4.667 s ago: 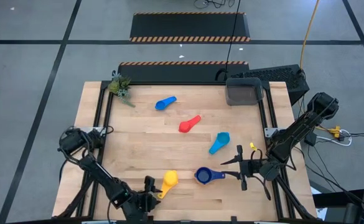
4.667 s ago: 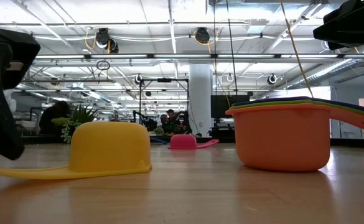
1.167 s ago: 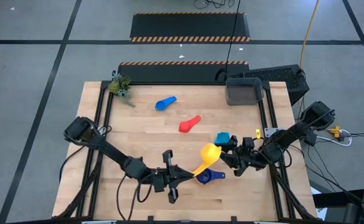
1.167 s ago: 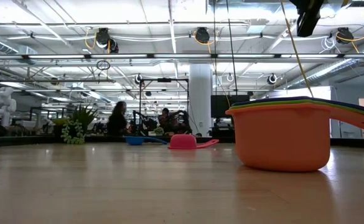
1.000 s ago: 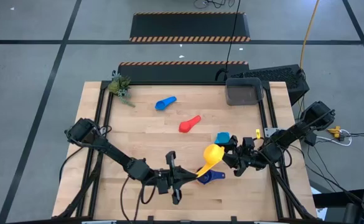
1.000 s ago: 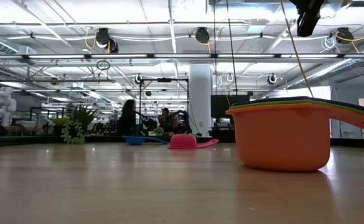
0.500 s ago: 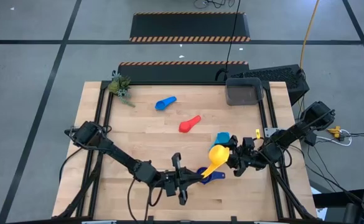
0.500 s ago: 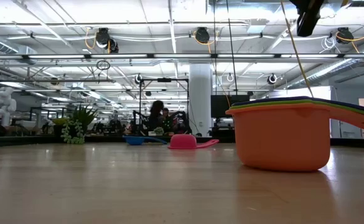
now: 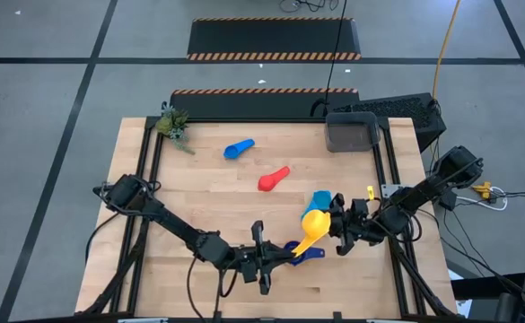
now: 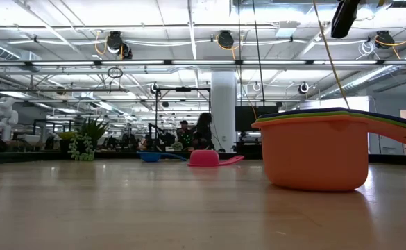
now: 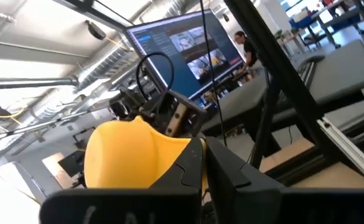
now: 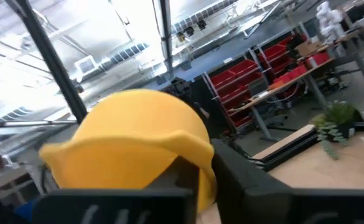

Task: Nest measuring cups in basket
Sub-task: Stack the yellow measuring cup on top of the dark blue measuring cup

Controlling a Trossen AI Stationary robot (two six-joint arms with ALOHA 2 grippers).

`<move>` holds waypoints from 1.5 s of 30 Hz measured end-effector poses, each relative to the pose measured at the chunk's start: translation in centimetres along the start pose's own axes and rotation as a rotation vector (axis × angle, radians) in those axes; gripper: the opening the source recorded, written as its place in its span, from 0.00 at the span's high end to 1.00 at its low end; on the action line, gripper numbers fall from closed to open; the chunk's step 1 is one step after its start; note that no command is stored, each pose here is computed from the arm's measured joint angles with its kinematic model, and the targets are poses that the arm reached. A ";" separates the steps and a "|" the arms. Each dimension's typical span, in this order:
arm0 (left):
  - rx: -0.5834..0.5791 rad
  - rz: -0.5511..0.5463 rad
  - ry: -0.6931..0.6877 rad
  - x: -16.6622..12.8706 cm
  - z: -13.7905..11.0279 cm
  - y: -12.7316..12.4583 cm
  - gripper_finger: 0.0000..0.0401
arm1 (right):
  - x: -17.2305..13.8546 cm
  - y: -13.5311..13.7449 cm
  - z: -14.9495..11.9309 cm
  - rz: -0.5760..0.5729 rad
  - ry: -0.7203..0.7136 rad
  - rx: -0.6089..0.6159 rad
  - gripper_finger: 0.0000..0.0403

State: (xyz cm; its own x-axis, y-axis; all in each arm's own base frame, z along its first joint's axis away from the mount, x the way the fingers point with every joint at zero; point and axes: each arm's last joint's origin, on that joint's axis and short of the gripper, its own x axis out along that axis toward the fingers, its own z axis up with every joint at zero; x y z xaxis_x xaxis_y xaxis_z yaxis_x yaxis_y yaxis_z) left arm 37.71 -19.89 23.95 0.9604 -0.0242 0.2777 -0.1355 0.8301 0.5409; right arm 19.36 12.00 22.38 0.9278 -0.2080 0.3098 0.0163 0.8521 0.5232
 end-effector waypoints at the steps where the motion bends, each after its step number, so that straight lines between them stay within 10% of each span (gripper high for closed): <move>1: -0.012 0.002 0.001 0.1 -0.1 0.1 0.96 | 0.0 0.0 0.0 -0.002 0.000 -0.008 0.98; 21: -0.377 0.029 0.202 -0.4 1.9 3.3 0.44 | -2.8 1.1 3.3 -0.136 0.056 -0.282 1.00; 29: -0.547 0.004 0.317 -1.5 3.5 5.6 0.44 | -3.1 0.5 2.7 -0.158 0.160 -0.295 1.00; 45: -0.509 -0.101 0.296 -1.3 3.2 5.9 0.50 | 0.0 0.0 -0.7 0.078 0.700 -0.059 1.00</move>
State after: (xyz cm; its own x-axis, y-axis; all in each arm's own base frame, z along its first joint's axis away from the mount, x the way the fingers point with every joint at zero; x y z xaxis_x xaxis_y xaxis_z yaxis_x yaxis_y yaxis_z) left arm 34.93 -16.76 29.30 0.9994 -0.0213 -0.0280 0.0236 0.9962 0.0840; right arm 19.58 12.37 21.81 0.9484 0.1960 -0.2491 -0.0586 0.8807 0.4700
